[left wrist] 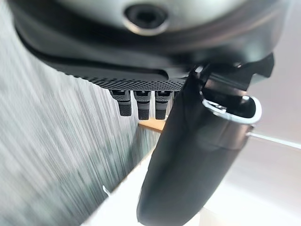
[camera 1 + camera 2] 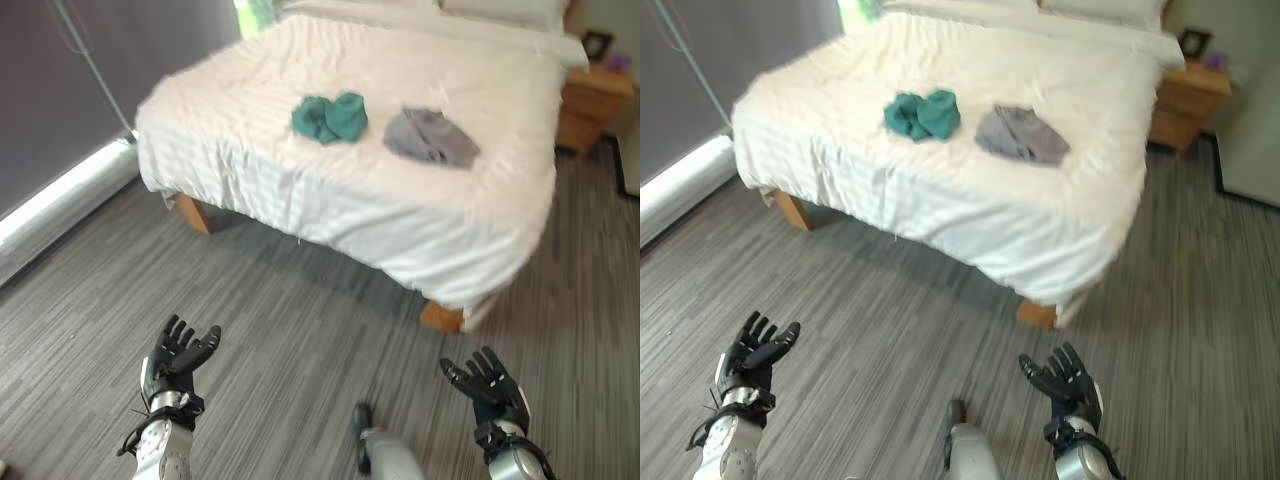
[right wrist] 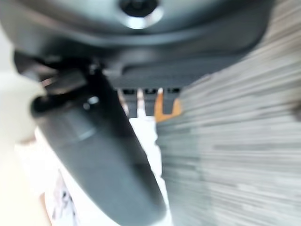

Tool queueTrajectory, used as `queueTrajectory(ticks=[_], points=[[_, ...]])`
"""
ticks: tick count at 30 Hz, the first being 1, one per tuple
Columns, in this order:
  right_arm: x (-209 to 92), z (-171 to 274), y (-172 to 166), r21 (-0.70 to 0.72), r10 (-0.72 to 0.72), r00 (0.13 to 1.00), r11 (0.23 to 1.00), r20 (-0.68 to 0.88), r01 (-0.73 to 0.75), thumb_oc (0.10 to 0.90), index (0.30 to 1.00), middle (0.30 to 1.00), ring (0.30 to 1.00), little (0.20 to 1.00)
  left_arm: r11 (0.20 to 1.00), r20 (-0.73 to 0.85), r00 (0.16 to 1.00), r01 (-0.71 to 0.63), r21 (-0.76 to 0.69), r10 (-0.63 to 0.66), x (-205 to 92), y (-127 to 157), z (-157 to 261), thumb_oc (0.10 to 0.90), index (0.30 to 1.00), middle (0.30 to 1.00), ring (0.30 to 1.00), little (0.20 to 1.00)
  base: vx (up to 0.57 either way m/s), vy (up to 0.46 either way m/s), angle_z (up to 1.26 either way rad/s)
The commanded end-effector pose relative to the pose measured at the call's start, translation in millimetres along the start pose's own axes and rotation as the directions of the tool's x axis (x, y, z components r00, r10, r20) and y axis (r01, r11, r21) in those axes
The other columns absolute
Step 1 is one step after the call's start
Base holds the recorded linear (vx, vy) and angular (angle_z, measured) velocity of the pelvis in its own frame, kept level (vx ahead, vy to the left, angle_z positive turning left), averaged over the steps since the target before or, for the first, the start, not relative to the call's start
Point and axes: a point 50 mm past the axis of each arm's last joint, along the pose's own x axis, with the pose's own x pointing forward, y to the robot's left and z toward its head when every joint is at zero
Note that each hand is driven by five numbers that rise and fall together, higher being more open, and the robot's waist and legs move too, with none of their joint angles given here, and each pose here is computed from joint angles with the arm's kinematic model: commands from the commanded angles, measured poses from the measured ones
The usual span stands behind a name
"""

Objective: Pick up bed clothes into laundry basket.

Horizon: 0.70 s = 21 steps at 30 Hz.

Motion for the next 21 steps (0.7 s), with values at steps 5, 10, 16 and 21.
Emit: queueTrajectory(ticks=[5, 10, 16, 21], points=[[25, 93, 37, -0.005, 0.123, 0.924, 0.991, 0.362, -0.130, 0.800, 0.900, 0.900, 0.900, 0.900, 0.973, 0.304, 0.939, 0.202, -0.113, -0.160, 18, -29, 69, 0.800, 0.900, 0.900, 0.900, 0.900, 0.44, -0.197, -0.14], [20, 112, 66, -0.130, 0.260, 0.862, 0.965, 0.435, -0.226, 0.800, 0.900, 0.900, 0.900, 0.900, 0.973, 0.347, 0.912, 0.232, 0.004, -0.218, 24, -36, 87, 0.800, 0.900, 0.900, 0.900, 0.900, 0.53, 0.074, -0.44], [15, 127, 63, -0.239, 0.284, 0.832, 0.952, 0.476, -0.188, 0.800, 0.900, 0.900, 0.900, 0.900, 0.941, 0.409, 0.859, 0.339, -0.005, -0.307, 30, -59, 107, 0.800, 0.900, 0.900, 0.900, 0.900, 0.20, 0.176, -0.11], [10, 168, 73, -0.516, 0.412, 0.765, 0.848, 0.496, -0.122, 0.800, 0.900, 0.900, 0.900, 0.900, 0.928, 0.434, 0.831, 0.371, 0.031, -0.347, 31, -66, 120, 0.800, 0.900, 0.900, 0.900, 0.900, 0.06, 0.141, -0.23]])
